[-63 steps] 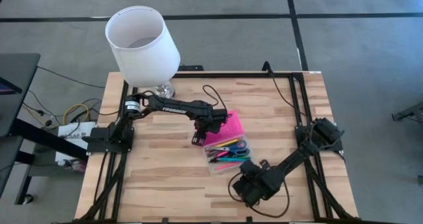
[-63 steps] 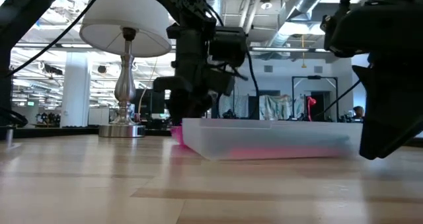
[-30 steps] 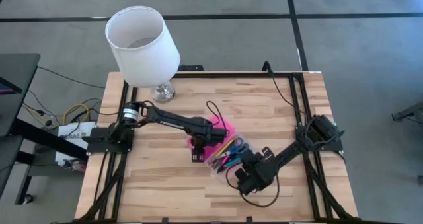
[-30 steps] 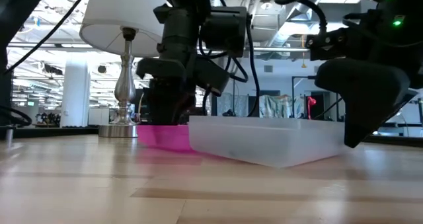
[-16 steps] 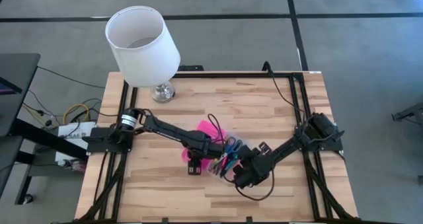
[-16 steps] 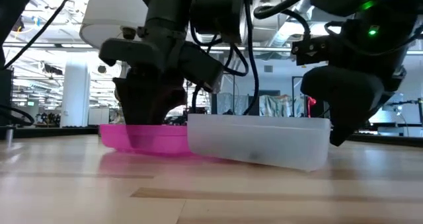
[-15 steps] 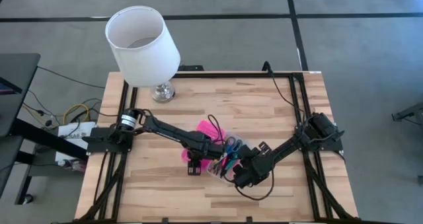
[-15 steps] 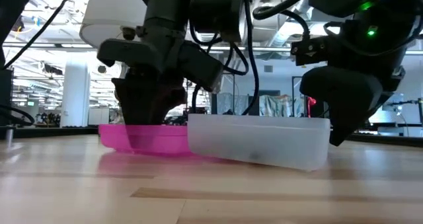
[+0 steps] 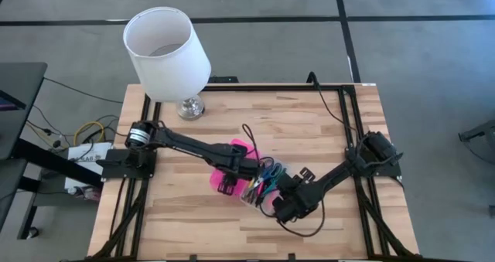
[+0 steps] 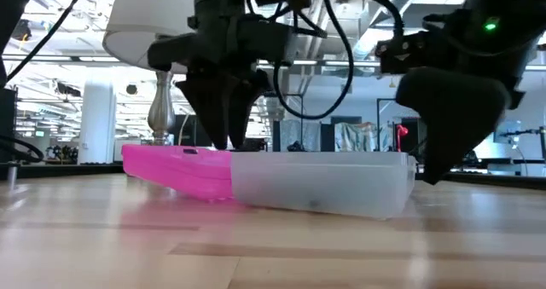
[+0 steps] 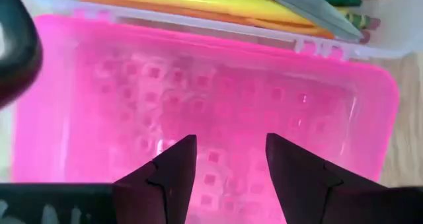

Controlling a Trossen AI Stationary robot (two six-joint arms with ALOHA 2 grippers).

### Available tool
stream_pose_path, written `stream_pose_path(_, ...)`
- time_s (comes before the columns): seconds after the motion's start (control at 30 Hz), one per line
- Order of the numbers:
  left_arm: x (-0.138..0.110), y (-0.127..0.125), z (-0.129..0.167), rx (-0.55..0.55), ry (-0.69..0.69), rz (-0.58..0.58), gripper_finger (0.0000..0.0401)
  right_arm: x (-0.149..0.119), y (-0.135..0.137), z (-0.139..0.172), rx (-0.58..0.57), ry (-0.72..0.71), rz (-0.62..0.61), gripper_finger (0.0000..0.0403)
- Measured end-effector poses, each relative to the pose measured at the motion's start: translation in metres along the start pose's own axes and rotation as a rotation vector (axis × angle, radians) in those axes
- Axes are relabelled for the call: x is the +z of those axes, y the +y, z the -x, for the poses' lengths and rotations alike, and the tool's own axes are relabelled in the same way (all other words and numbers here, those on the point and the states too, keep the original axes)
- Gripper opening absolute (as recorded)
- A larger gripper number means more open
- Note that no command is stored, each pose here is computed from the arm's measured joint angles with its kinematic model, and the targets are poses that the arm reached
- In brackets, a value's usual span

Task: Pick & place school supplies into a supply box
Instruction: Close the supply box

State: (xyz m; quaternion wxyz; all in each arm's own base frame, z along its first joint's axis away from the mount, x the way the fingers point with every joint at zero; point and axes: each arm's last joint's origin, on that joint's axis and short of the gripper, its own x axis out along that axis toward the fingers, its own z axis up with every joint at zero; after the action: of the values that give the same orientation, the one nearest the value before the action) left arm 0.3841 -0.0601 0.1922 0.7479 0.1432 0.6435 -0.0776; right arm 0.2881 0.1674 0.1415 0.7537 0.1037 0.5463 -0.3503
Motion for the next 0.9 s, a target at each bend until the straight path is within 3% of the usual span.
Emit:
stream_pose_path(0.47,-0.044,0.027,-0.043,-0.137,0.128,0.003,0.0178,-0.009,0.003,0.005,0.008,-0.029,0.061,0.0134)
stream_pose_path(0.9,-0.037,0.005,-0.042,-0.173,0.115,0.182,0.0178,0.022,-0.005,-0.01,-0.006,-0.026,0.185,0.0134)
